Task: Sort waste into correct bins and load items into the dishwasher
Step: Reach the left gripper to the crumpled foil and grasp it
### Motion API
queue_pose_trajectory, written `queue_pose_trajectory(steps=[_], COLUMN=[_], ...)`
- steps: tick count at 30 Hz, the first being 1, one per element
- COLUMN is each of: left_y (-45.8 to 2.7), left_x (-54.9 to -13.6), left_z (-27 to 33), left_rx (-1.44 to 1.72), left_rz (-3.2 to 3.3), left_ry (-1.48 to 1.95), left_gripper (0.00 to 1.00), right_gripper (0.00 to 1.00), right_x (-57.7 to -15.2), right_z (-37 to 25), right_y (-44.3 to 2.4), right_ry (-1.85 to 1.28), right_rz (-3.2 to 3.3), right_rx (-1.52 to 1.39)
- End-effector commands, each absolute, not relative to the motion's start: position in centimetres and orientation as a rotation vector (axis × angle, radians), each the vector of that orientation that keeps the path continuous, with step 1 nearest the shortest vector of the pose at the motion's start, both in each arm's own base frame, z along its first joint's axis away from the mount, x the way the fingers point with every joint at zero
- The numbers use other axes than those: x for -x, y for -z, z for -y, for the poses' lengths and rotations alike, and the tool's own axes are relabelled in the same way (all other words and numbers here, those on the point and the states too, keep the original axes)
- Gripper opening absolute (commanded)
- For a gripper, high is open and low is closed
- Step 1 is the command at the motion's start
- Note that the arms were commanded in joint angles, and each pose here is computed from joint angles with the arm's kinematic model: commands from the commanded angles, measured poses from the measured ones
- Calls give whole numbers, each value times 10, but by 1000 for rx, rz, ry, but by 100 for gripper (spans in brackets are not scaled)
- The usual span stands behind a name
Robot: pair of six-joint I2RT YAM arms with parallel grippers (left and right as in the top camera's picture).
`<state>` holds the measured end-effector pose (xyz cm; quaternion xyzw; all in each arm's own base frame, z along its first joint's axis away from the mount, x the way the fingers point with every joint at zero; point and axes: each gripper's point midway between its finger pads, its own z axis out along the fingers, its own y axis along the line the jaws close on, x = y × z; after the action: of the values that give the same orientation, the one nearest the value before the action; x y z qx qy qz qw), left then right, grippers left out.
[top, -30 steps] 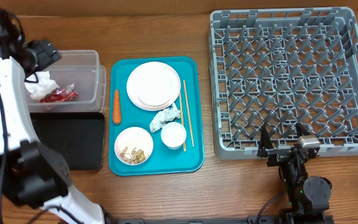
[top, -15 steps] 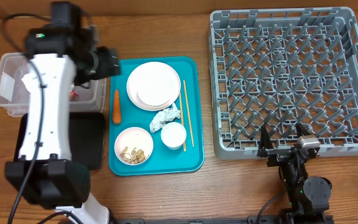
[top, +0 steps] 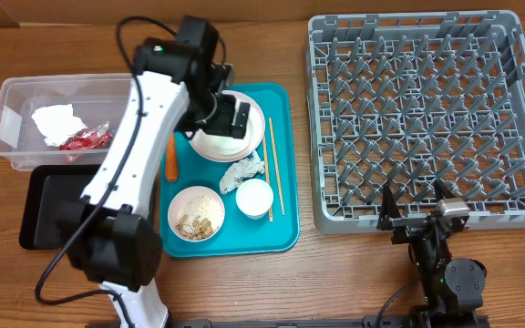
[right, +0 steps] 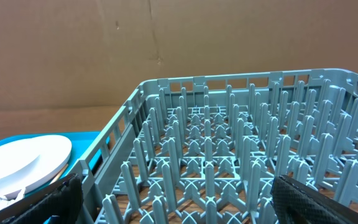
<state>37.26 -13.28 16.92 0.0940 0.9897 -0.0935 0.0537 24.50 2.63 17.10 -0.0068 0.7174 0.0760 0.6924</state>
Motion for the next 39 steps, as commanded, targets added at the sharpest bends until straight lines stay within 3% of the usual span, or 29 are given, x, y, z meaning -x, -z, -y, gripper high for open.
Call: queue_pose_trajectory(steps=[1, 3, 9, 28, 39], left_y=[-150, -142, -121, -92, -70], left_x=[-361, -356, -343, -336, -330], left_z=[147, 150, 157, 159, 140], left_rx=[-384, -402, -447, -393, -295], left_rz=[-3080, -3117, -3214, -3326, -3362], left_ry=[286, 279, 252, 209, 12], left_gripper=[100, 99, 84, 78, 73], right_gripper=[100, 100, 100, 100, 100], right_x=[-245, -245, -245, -245, -245], right_z=[-25, -25, -25, -25, -25], right_y=[-170, -170, -170, -170, -170], right_ry=[-164, -164, -164, -164, -164], right_rz=[-1597, -1597, -1597, -1597, -1597], right_rx=[13, 13, 13, 13, 13])
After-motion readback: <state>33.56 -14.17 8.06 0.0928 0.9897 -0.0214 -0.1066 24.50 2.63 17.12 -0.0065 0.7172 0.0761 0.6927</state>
